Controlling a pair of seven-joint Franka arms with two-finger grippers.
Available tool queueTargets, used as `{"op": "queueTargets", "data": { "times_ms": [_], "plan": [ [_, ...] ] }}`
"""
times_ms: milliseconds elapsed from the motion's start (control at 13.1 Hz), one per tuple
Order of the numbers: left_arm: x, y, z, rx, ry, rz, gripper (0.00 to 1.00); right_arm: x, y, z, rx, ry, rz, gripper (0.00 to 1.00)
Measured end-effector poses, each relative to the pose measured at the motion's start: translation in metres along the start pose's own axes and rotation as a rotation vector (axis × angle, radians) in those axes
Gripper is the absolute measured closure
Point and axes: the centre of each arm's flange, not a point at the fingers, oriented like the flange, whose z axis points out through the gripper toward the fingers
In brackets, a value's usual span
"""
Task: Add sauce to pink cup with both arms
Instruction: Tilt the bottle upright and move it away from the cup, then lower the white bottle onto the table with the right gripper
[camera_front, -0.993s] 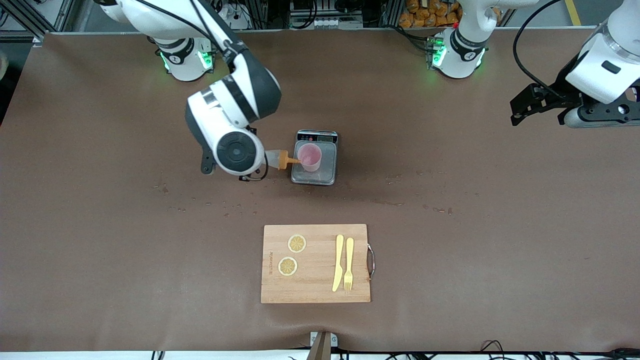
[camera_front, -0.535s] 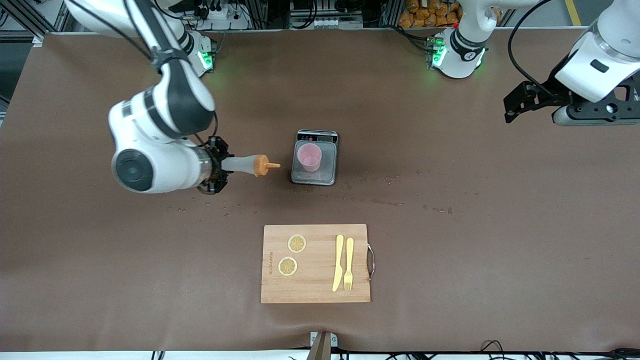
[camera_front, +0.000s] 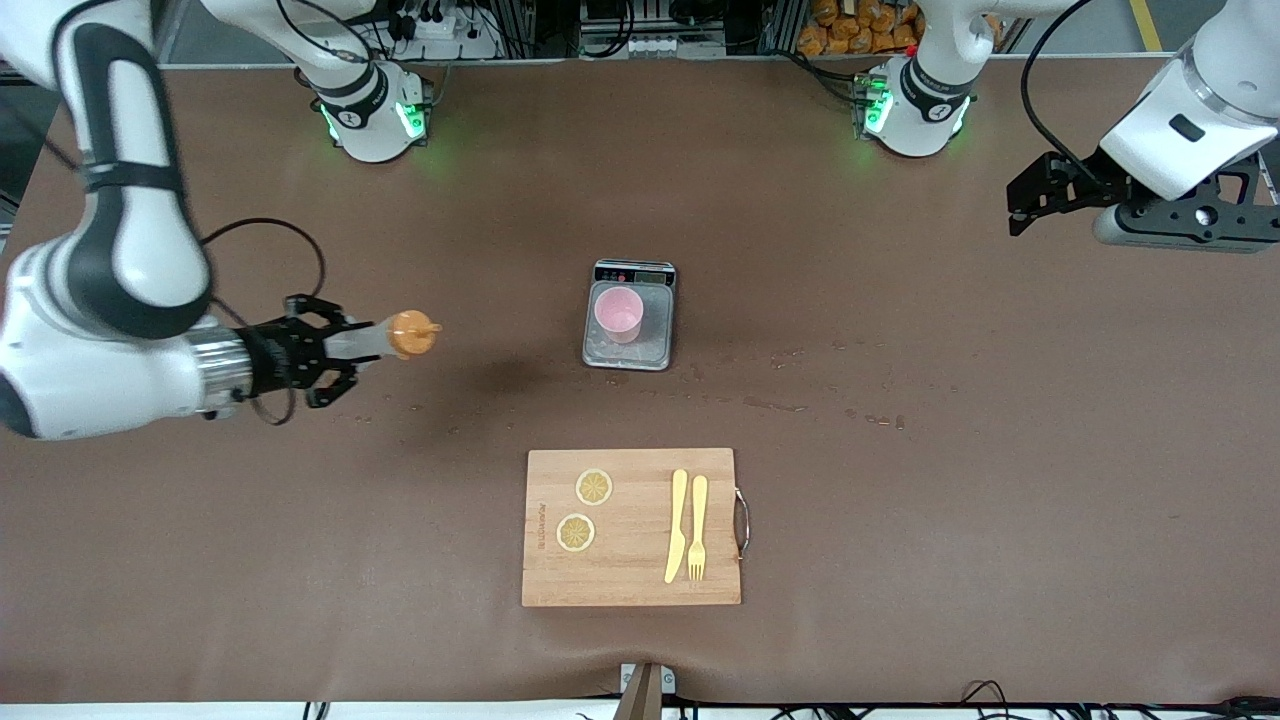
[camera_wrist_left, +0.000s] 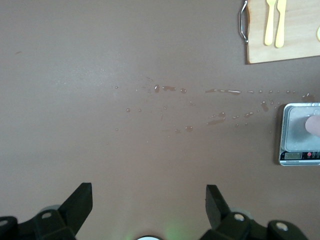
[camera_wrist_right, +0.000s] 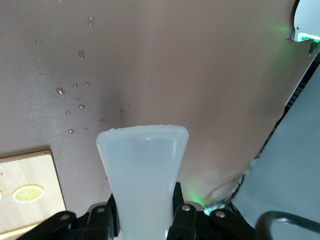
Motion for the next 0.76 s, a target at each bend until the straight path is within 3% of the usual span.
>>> {"op": "queueTargets", "data": {
  "times_ms": [306, 764],
  "plan": [
    [-0.001, -0.001, 0.001, 0.001, -0.008, 0.008, 0.00, 0.098, 0.013, -0.011, -0.004, -0.174, -0.123, 0.59],
    [-0.001, -0.003, 0.000, 0.001, -0.009, 0.003, 0.00, 0.261, 0.017, 0.035, 0.023, -0.424, -0.279, 0.59]
  ]
}}
